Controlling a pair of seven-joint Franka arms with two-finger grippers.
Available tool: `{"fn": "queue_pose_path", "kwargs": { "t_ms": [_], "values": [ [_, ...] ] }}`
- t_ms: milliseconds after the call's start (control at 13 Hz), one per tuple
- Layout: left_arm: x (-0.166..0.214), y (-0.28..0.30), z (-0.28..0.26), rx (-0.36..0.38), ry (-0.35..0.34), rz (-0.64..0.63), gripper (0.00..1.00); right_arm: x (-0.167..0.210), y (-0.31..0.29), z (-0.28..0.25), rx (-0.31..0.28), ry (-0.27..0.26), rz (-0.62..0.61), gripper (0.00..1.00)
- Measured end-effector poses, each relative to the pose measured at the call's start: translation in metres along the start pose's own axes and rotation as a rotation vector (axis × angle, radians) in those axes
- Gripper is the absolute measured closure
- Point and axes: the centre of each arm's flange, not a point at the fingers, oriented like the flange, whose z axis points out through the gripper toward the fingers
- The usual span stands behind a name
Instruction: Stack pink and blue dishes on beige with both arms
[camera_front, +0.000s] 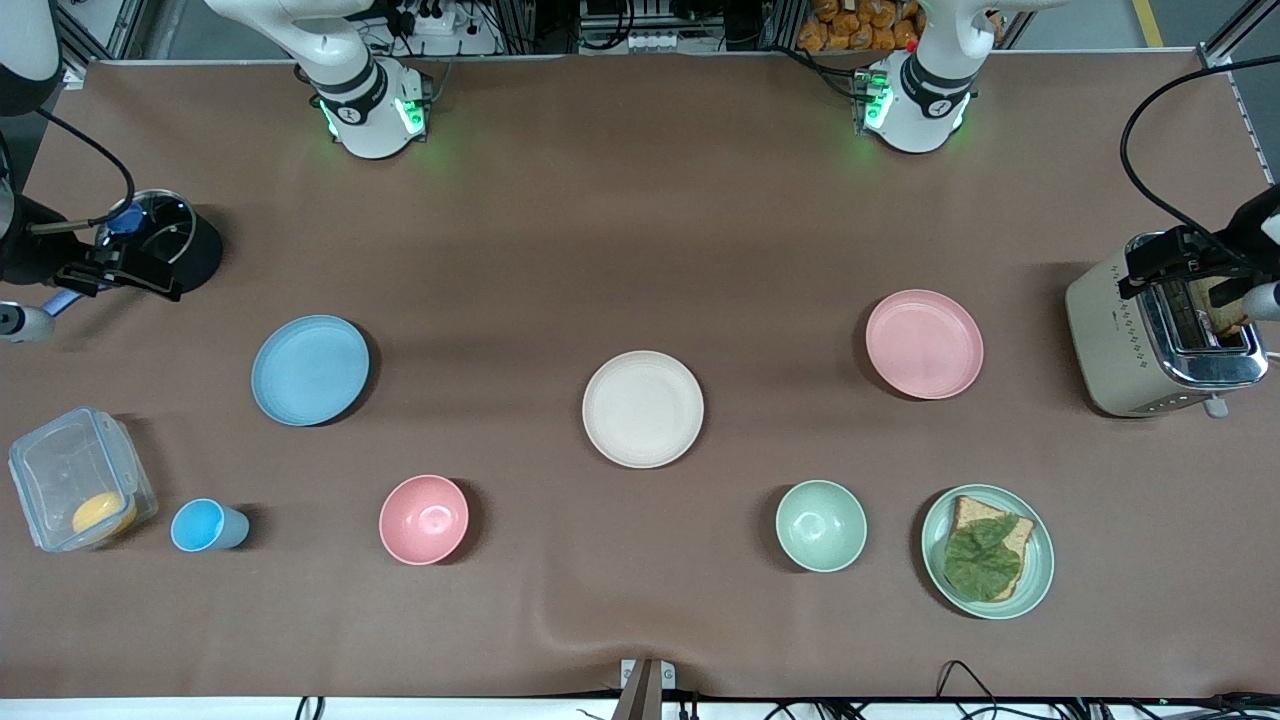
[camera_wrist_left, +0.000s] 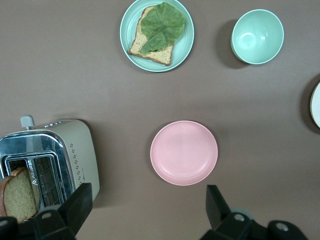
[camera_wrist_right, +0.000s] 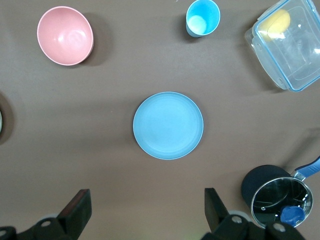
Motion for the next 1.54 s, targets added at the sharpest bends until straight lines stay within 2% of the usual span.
{"fn": "queue_pose_path", "kwargs": {
  "t_ms": [1231, 1538],
  "values": [
    [0.002, 0.003, 0.004, -0.001, -0.008, 0.005, 0.00, 0.000, 0.005, 0.004, 0.000, -0.012, 0.010, 0.00],
    [0.015, 0.018, 0.038, -0.004, -0.071, 0.031, 0.00, 0.005, 0.039, 0.017, 0.025, -0.037, 0.040, 0.00]
  ]
}}
